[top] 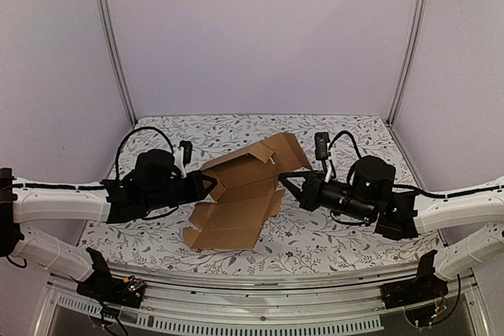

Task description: Fold the paper box

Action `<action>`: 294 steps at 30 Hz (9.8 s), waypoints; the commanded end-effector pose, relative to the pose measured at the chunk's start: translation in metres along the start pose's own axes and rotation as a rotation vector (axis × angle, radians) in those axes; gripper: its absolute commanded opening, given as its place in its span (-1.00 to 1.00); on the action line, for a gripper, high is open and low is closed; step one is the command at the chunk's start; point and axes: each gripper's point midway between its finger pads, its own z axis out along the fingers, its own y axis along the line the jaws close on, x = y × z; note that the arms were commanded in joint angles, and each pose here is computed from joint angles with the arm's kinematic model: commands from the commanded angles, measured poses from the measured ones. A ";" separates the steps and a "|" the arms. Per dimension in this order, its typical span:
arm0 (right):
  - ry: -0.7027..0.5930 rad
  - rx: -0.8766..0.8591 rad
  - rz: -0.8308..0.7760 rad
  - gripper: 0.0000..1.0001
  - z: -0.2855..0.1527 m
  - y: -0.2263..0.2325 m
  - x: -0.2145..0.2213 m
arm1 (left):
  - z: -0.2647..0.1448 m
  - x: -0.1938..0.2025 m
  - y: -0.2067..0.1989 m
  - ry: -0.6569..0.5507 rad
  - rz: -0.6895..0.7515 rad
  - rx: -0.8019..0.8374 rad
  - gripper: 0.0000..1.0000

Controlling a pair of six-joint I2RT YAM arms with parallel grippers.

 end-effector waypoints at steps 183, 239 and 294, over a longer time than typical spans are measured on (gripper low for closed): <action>0.190 0.837 -0.755 -1.00 0.101 -0.033 0.026 | -0.043 -0.003 0.063 0.075 -0.021 -0.407 -0.07; 0.021 0.128 -0.629 -1.00 0.141 -0.103 0.089 | 0.020 -0.026 -0.023 0.197 0.242 -0.016 -0.35; 0.047 0.248 -0.647 -0.92 0.134 -0.134 0.130 | 0.076 0.053 -0.003 0.407 0.273 -0.118 -1.00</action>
